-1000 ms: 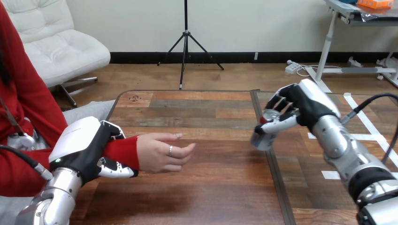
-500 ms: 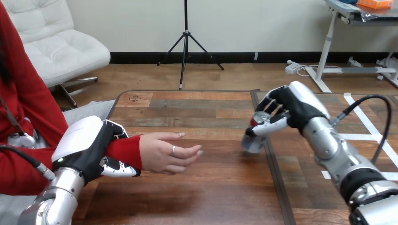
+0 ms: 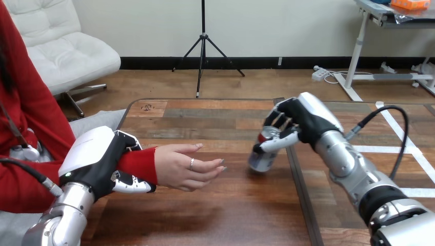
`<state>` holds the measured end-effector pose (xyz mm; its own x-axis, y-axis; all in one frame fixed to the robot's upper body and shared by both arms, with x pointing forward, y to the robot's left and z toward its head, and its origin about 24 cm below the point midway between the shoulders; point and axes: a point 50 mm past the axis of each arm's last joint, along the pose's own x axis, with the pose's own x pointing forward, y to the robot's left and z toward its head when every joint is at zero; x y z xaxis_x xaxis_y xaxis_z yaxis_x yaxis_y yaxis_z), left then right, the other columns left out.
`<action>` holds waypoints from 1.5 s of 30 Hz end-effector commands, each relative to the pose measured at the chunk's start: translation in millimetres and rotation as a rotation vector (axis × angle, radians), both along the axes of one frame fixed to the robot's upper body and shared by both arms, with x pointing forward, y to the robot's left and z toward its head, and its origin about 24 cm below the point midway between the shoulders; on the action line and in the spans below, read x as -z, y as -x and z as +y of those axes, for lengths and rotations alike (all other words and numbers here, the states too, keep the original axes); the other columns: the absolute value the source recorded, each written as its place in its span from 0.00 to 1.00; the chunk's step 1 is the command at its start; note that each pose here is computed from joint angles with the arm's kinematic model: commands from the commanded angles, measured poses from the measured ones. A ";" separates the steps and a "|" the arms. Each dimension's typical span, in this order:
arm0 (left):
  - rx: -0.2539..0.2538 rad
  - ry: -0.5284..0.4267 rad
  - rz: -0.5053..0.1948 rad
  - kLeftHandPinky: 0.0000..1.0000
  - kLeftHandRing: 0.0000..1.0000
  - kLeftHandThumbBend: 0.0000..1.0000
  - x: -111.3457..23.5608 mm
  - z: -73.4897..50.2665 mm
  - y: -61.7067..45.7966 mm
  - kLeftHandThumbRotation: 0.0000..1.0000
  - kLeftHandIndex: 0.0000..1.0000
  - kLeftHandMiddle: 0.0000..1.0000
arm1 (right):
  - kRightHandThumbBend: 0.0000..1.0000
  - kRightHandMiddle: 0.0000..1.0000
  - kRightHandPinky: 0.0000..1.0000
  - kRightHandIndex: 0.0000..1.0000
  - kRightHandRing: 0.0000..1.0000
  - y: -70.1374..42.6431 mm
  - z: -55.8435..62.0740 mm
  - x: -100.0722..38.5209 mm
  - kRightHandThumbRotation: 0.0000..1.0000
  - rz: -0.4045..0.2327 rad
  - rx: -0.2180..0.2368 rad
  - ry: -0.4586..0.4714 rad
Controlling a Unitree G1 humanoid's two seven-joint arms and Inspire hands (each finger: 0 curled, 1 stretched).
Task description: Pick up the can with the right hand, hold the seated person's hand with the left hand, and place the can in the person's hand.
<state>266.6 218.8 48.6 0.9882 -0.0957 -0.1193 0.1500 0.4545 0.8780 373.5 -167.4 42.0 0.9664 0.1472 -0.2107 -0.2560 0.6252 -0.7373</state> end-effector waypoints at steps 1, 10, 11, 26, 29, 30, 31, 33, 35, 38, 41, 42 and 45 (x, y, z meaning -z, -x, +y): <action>0.162 0.104 -0.409 0.21 0.26 0.68 -94.2 -45.2 -37.1 0.00 0.36 0.34 | 0.76 0.40 0.31 0.44 0.35 -33.1 45.8 -97.6 0.00 -0.334 -0.176 -0.042; 0.163 0.118 -0.393 0.21 0.27 0.67 -95.8 -51.0 -40.3 0.00 0.37 0.35 | 0.76 0.40 0.32 0.44 0.35 -32.0 54.3 -102.1 0.00 -0.360 -0.214 -0.063; 0.164 0.121 -0.391 0.22 0.27 0.67 -95.9 -51.7 -40.6 0.00 0.37 0.35 | 0.76 0.40 0.31 0.44 0.35 -31.8 55.2 -102.7 0.00 -0.364 -0.218 -0.065; 0.169 0.139 -0.372 0.21 0.27 0.67 -94.4 -59.2 -45.8 0.00 0.36 0.35 | 0.75 0.39 0.30 0.44 0.33 -29.6 63.8 -112.8 0.00 -0.420 -0.274 -0.092; 0.172 0.138 -0.369 0.21 0.27 0.67 -93.3 -60.2 -47.0 0.00 0.36 0.35 | 0.74 0.39 0.29 0.43 0.33 -29.2 65.1 -115.2 0.00 -0.432 -0.284 -0.100; 0.173 0.137 -0.368 0.21 0.27 0.67 -92.9 -60.4 -47.4 0.00 0.36 0.36 | 0.74 0.39 0.29 0.43 0.33 -29.1 65.6 -115.9 0.00 -0.435 -0.286 -0.103; 0.173 0.136 -0.368 0.21 0.27 0.67 -92.7 -60.5 -47.7 0.00 0.36 0.36 | 0.74 0.39 0.29 0.43 0.33 -29.0 65.8 -116.4 0.00 -0.437 -0.287 -0.104; 0.175 0.137 -0.364 0.22 0.27 0.67 -92.0 -61.4 -48.5 0.00 0.36 0.36 | 0.74 0.39 0.29 0.43 0.33 -28.6 66.9 -118.3 0.00 -0.445 -0.296 -0.110; 0.176 0.140 -0.360 0.22 0.28 0.66 -91.6 -62.2 -49.3 0.00 0.36 0.36 | 0.74 0.39 0.29 0.43 0.33 -28.3 67.9 -120.1 0.00 -0.452 -0.303 -0.114; 0.179 0.147 -0.355 0.22 0.28 0.66 -91.1 -63.5 -50.3 0.00 0.36 0.36 | 0.73 0.40 0.30 0.43 0.34 -27.7 69.2 -122.8 0.00 -0.462 -0.315 -0.119; 0.181 0.155 -0.349 0.22 0.28 0.66 -90.6 -64.8 -51.4 0.00 0.36 0.36 | 0.73 0.40 0.30 0.43 0.34 -27.0 70.3 -125.4 0.00 -0.472 -0.327 -0.125; 0.181 0.157 -0.347 0.22 0.28 0.66 -90.5 -65.1 -51.7 0.00 0.36 0.36 | 0.72 0.40 0.30 0.43 0.34 -26.8 70.6 -126.3 0.00 -0.475 -0.330 -0.126; 0.183 0.160 -0.341 0.22 0.28 0.67 -89.8 -66.1 -52.9 0.00 0.36 0.36 | 0.72 0.40 0.30 0.43 0.34 -26.1 71.6 -129.0 0.00 -0.486 -0.342 -0.131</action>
